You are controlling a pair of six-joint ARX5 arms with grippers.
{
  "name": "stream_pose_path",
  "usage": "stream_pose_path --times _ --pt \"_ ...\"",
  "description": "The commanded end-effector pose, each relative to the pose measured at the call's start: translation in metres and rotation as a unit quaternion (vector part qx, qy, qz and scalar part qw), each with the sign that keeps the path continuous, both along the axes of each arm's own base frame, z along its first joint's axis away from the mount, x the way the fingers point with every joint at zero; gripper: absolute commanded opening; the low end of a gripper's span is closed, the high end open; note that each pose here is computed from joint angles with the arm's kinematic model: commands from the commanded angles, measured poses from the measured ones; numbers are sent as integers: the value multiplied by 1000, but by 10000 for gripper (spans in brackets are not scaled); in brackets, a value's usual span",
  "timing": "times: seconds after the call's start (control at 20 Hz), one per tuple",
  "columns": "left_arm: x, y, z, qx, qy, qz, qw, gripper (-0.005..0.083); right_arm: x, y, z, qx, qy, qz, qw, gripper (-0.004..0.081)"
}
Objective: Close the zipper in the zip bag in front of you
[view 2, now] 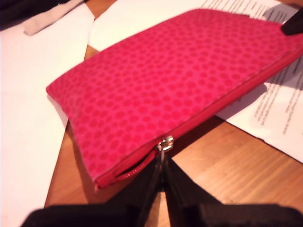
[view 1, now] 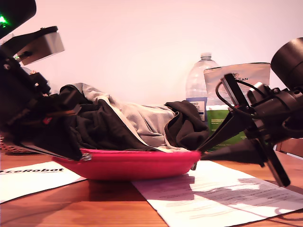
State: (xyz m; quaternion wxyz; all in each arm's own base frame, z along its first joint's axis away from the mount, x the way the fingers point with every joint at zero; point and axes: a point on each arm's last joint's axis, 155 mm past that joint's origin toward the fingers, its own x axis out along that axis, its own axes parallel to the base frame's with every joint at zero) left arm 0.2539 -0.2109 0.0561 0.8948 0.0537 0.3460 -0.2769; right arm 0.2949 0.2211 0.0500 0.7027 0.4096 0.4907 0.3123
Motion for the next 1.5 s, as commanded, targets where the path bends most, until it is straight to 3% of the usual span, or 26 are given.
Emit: stream_pose_path --times 0.0,0.2,0.35,0.55,0.65,0.75,0.85,1.05,1.45 --pt "-6 -2 -4 -3 1 -7 1000 -24 1 3 0 -1 -2 2 1000 114" --pt "-11 -11 -2 -16 3 -21 1000 -24 -9 15 4 9 -4 29 1000 147" --pt "-12 -12 -3 -16 6 -24 1000 -24 -18 28 27 59 -18 72 996 119" --pt "-16 -15 -3 -22 11 -34 999 -24 -22 35 43 86 -20 104 991 230" --pt "-16 -15 -4 -21 14 -34 999 -24 -19 36 46 86 -23 103 991 229" --pt "-19 -17 -4 -25 18 -41 999 -24 -17 35 44 81 -17 98 992 162" --pt "-19 -18 -3 -27 18 -42 999 -24 -16 35 43 78 -20 96 992 -17" --pt "-18 -15 -6 -22 22 -34 999 -24 -8 33 37 60 -23 72 995 -11" --pt "-20 12 -25 46 35 -6 998 -24 -1 21 21 26 -18 46 998 -11"
